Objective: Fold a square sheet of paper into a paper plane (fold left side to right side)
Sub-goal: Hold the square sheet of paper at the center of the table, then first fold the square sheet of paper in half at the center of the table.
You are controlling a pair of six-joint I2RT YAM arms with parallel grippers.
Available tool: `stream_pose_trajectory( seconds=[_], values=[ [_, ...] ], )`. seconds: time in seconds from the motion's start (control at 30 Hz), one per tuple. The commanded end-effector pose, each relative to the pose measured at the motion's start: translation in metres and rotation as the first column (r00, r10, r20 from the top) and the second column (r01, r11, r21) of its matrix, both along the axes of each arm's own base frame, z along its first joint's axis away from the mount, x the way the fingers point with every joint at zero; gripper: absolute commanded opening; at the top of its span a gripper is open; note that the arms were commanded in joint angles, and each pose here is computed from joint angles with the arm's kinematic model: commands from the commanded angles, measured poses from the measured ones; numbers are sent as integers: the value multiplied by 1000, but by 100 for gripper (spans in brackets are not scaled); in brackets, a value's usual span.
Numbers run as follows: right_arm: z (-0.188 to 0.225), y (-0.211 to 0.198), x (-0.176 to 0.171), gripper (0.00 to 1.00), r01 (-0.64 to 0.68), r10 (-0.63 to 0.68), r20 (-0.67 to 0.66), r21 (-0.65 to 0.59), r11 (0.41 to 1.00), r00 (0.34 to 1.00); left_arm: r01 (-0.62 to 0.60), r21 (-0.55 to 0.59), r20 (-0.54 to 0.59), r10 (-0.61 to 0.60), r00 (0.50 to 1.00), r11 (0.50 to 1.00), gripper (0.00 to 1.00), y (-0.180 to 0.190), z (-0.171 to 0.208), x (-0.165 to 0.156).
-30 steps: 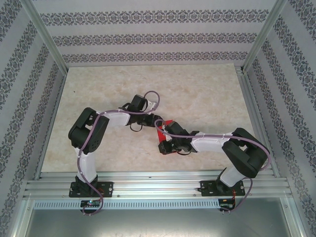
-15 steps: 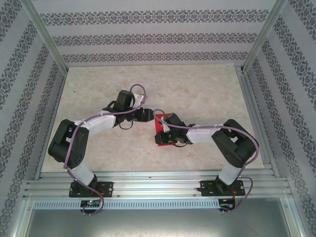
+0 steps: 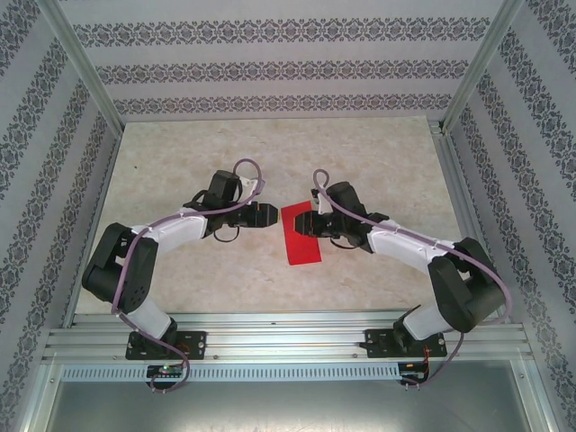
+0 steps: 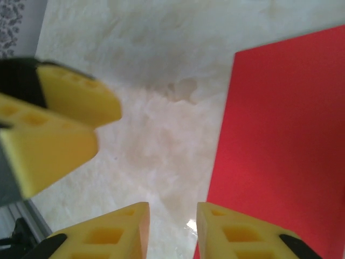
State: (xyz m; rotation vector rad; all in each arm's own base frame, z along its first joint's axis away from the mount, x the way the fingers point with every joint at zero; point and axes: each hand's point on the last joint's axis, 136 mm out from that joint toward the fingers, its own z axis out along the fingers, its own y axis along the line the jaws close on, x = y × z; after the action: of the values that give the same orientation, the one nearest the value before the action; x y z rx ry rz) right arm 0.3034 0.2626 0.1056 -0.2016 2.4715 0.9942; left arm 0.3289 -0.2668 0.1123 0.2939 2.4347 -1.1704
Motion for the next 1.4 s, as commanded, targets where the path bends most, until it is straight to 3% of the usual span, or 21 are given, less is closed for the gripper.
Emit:
stream_pose_trajectory(
  seconds=[0.0, 0.37, 0.73, 1.37],
  values=[
    [-13, 0, 21, 26, 11, -12, -51, -3, 1000, 999, -3, -79, -5, 2, 1000, 997, 50, -3, 3, -4],
    [-58, 20, 72, 21, -14, 8, -121, -47, 999, 993, 56, -119, -49, -63, 997, 991, 44, -38, -21, -19],
    [-105, 5, 61, 19, -21, -13, -220, -152, 988, 975, 143, -90, -89, -151, 985, 986, 40, -68, -55, -34],
    [-119, -3, 53, 19, -17, -37, -257, -205, 979, 966, 286, 42, -192, -273, 943, 957, 39, -66, -98, -85]
  ],
)
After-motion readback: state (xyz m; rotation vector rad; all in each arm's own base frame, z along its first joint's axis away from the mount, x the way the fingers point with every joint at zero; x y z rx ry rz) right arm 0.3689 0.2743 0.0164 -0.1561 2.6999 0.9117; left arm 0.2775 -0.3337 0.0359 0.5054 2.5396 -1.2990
